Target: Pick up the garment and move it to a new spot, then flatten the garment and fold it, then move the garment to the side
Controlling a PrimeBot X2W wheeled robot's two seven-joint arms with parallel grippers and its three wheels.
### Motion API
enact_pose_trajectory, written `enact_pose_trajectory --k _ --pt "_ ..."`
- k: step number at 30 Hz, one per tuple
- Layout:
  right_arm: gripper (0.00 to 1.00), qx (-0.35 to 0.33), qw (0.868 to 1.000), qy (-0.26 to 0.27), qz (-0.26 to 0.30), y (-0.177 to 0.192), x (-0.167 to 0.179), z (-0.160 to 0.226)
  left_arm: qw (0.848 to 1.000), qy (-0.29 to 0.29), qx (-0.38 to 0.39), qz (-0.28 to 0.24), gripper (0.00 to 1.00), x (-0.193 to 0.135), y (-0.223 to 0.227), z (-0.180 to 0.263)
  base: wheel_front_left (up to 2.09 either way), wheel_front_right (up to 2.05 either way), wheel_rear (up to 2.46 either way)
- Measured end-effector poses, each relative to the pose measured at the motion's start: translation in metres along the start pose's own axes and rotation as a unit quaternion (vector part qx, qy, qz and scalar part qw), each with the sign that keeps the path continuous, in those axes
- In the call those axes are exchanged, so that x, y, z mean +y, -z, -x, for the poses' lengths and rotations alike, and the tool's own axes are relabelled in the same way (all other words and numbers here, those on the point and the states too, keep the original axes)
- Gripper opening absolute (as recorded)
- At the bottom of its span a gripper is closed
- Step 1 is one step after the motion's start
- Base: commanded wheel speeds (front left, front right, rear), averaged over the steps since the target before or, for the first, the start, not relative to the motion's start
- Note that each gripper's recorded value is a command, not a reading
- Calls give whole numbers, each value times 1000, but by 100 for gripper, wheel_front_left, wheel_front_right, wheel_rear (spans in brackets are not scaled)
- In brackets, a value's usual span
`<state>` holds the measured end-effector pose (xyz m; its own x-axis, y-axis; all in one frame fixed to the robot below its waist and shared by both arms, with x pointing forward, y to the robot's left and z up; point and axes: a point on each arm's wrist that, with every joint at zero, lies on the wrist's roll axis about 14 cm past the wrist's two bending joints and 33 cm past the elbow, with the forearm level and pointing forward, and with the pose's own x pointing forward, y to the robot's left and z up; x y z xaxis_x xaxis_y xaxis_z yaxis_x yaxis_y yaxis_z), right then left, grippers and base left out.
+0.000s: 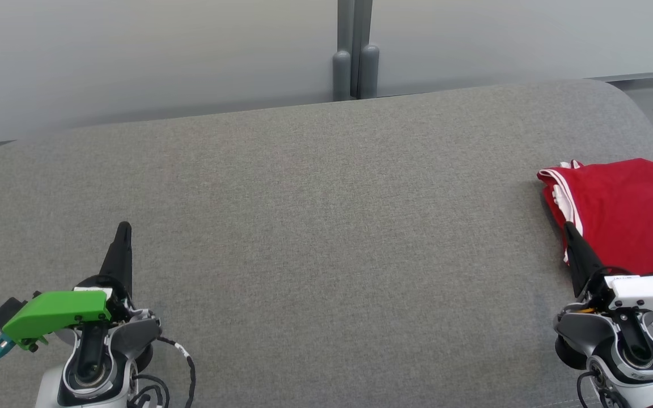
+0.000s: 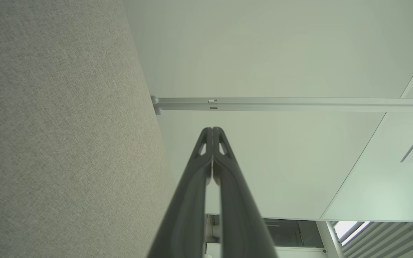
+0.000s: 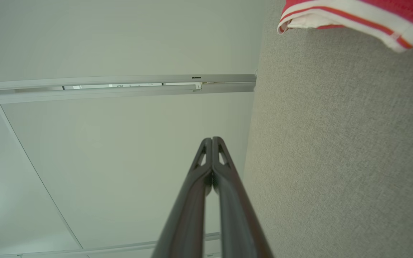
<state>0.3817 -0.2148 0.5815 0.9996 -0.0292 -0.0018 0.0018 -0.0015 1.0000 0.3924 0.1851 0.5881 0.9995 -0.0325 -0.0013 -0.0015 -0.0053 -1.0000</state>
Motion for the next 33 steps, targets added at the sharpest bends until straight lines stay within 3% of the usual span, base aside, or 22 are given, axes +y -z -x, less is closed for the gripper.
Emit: enact_pose_trajectory --k 33 --pt "0 0 1000 1 0 0 1 1 1000 0 0 0 0 0 0 0 0 0 0"
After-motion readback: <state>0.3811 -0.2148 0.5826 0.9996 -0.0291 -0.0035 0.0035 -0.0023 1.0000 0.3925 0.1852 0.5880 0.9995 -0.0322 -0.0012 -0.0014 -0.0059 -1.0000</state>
